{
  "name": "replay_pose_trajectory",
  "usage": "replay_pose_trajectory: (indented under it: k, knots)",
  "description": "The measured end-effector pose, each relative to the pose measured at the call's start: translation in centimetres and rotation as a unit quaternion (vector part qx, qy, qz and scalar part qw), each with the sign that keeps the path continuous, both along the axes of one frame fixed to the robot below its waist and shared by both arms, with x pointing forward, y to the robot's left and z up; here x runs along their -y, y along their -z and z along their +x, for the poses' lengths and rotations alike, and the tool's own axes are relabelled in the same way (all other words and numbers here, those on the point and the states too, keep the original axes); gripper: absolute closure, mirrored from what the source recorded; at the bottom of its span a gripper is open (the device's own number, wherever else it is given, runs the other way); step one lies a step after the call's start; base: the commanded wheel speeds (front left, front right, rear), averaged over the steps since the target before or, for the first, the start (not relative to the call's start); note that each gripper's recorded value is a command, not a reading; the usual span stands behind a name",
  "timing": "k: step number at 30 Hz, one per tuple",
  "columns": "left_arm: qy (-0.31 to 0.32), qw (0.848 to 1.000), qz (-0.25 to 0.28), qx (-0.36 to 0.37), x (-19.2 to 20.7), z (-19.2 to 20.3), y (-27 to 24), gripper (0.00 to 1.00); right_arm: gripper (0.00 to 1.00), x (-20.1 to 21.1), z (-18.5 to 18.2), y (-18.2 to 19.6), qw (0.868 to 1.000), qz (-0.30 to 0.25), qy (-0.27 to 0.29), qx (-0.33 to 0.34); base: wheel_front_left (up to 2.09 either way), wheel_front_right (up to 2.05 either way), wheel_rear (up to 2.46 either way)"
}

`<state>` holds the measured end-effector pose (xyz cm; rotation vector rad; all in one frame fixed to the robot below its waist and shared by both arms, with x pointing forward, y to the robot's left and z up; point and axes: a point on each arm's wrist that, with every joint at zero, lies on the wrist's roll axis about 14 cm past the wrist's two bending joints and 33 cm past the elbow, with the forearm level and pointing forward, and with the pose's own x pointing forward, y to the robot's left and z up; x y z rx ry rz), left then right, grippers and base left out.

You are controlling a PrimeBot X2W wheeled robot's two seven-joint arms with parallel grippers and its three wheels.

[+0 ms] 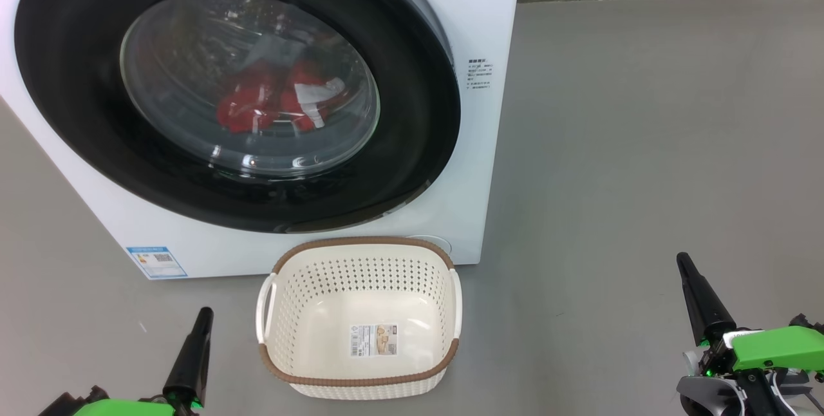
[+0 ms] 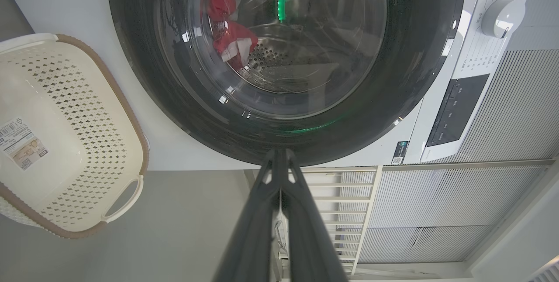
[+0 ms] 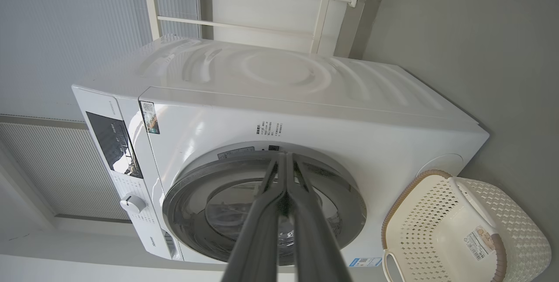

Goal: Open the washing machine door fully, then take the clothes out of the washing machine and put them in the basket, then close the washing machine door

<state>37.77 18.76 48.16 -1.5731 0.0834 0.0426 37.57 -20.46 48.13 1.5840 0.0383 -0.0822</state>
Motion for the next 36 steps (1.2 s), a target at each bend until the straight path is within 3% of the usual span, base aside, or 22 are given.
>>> replay_pose_trajectory:
  k: [5, 6, 9, 10, 11, 25, 36]
  knots:
    - [0.000, 1.000, 0.000, 0.000, 0.0, 0.0, 0.0, 1.00, 1.00, 0.0, 0.0, 0.0, 1.000, 0.000, 0.000, 0.000, 0.00, 0.00, 0.00]
    - [0.000, 1.000, 0.000, -0.002, 0.0, 0.0, 0.1, 0.00, 0.00, 0.0, 0.0, 0.1, 1.000, 0.000, 0.000, -0.002, 0.00, 0.00, 0.00]
    - [0.001, 1.000, -0.005, -0.029, 0.3, -0.9, 1.9, 0.00, 0.00, -0.5, -0.9, 2.0, 1.000, 0.009, 0.000, -0.030, 0.00, 0.00, 0.00]
    - [0.001, 0.999, -0.007, -0.040, 0.4, -1.3, 2.6, 1.00, 1.00, -0.6, -1.3, 2.8, 0.999, 0.012, 0.000, -0.043, 0.00, 0.00, 0.00]
    - [0.001, 0.999, -0.009, -0.051, 0.5, -1.7, 3.3, 0.00, 0.00, -0.8, -1.8, 3.6, 0.998, 0.015, -0.001, -0.054, 0.00, 0.00, 0.00]
    - [-0.007, 0.999, 0.017, -0.050, 0.4, -1.9, 3.2, 0.00, 0.00, -1.1, -2.0, 3.9, 0.998, -0.005, 0.002, -0.061, 0.00, 0.00, 0.00]
    - [-0.005, 0.995, 0.085, -0.044, 0.2, -1.8, 2.8, 0.00, 0.00, -1.6, -1.9, 3.7, 0.997, -0.055, -0.007, -0.060, 0.00, 0.00, 0.00]
